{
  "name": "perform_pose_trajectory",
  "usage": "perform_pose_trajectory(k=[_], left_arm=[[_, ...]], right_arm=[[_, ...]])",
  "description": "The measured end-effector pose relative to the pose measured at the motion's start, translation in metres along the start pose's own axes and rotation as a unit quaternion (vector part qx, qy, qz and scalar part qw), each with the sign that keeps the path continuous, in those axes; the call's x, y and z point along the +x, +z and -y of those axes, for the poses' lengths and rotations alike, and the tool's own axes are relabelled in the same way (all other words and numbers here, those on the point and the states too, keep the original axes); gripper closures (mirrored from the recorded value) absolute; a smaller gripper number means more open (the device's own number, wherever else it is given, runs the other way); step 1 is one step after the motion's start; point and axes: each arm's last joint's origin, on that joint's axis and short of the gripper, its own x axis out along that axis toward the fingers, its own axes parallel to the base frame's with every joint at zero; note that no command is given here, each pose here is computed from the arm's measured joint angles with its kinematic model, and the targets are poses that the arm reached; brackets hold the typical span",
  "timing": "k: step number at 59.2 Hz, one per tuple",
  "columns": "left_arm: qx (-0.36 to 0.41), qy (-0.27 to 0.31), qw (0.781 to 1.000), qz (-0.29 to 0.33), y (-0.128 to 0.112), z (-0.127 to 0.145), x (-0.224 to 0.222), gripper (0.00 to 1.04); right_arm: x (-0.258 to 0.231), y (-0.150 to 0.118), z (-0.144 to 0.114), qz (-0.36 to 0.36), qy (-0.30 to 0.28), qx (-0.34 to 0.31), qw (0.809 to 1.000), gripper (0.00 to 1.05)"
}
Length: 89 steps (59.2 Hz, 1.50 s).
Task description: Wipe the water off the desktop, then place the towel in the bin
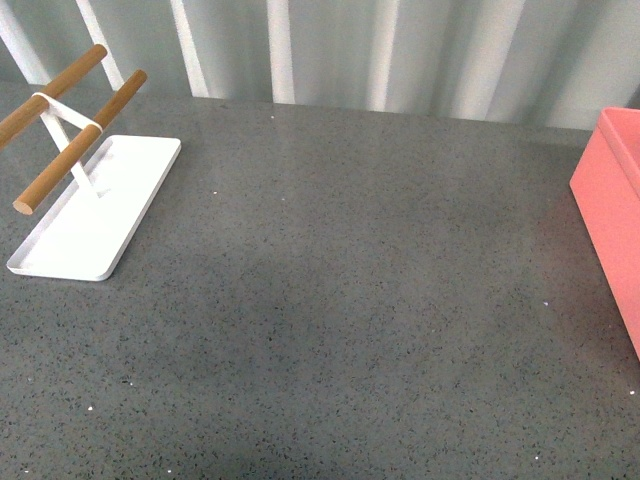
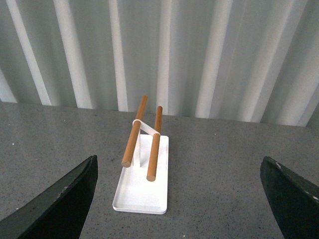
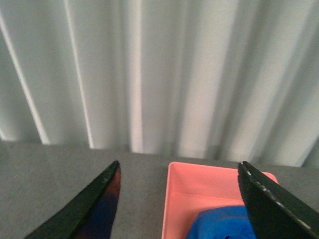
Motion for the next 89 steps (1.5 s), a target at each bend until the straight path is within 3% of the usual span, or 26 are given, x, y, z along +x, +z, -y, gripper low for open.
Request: perform_pose_trajectory(k=[12,19,61,89], left_arm=[[0.0,0.0,1.0,0.0,0.0,0.0,0.0,0.07],[0.0,0.0,1.0,0.0,0.0,0.0,0.0,0.07],[0.0,0.0,1.0,0.0,0.0,0.0,0.0,0.07],[0.0,0.0,1.0,0.0,0.0,0.0,0.0,0.07]], right_arm=[[-0.017,-0.031,-0.006,-0.008,0.013,0.012,1.0,0.75],[-0.027,-0.043,-0.007,-0.002,0.014,0.012,1.0,1.02],[-0.055,-0.072,-0.007,0.001,0.014,0.015,1.0,1.01],[-0.067,-0.072,-0.007,0.012,0.013,0.016,1.0,1.01]])
